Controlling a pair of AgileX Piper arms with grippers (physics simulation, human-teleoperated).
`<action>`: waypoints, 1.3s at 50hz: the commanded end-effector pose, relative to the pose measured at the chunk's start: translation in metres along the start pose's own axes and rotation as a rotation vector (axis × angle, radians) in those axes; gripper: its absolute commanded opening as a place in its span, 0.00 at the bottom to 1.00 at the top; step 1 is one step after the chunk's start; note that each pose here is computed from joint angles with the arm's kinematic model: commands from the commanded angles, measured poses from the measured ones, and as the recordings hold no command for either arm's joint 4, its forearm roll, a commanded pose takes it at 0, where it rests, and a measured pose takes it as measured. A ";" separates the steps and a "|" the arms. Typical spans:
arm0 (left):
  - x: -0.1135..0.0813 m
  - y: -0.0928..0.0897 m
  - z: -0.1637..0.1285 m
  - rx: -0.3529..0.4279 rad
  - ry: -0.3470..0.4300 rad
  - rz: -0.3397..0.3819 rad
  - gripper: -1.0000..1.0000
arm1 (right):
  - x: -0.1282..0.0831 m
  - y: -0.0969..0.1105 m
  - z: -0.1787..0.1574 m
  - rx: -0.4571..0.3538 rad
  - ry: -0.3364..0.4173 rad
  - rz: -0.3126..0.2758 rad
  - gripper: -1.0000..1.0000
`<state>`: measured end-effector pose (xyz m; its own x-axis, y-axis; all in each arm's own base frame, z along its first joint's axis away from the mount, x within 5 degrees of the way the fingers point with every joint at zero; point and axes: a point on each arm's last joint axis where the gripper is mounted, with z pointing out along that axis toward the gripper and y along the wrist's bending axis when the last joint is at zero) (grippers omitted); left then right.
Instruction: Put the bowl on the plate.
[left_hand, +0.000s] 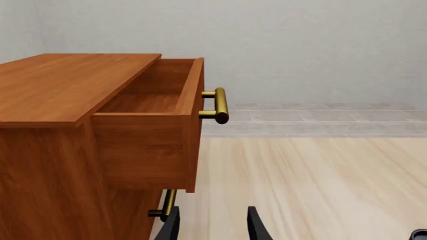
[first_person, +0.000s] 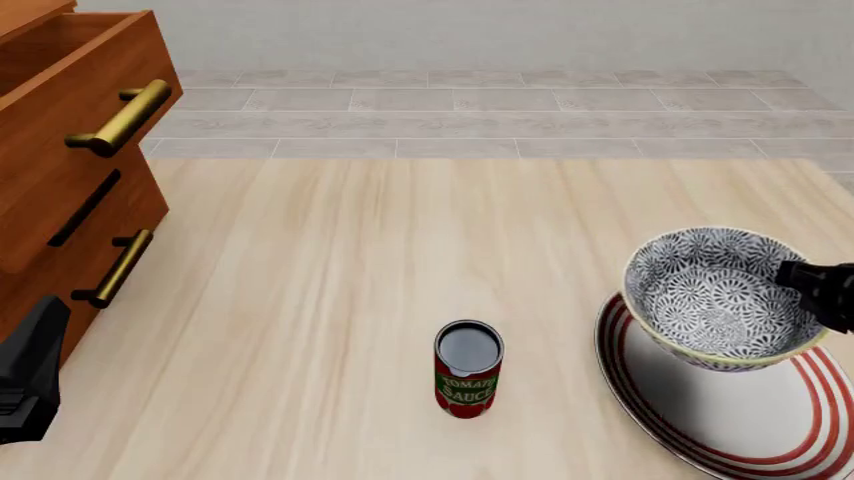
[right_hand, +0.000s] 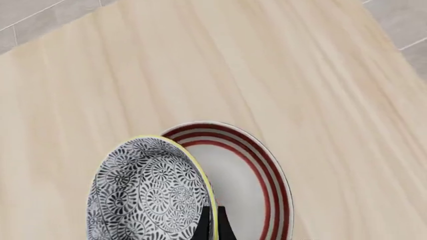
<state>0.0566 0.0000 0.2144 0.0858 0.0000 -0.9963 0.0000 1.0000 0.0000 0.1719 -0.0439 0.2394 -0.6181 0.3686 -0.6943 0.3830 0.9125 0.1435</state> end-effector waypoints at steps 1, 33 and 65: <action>0.000 0.000 0.000 0.000 0.000 0.000 1.00 | 0.013 -0.004 0.009 0.006 0.014 0.024 0.00; 0.000 0.000 0.000 0.000 0.000 0.000 1.00 | 0.027 -0.009 0.022 0.019 0.043 0.034 0.00; 0.000 0.000 0.000 0.000 0.000 0.000 1.00 | 0.012 -0.009 0.010 0.024 0.006 0.033 1.00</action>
<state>0.0566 0.0000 0.2144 0.0858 0.0000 -0.9963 0.0000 1.0000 0.0000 0.1667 -0.0471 0.2139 -0.6201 0.4018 -0.6738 0.4172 0.8963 0.1506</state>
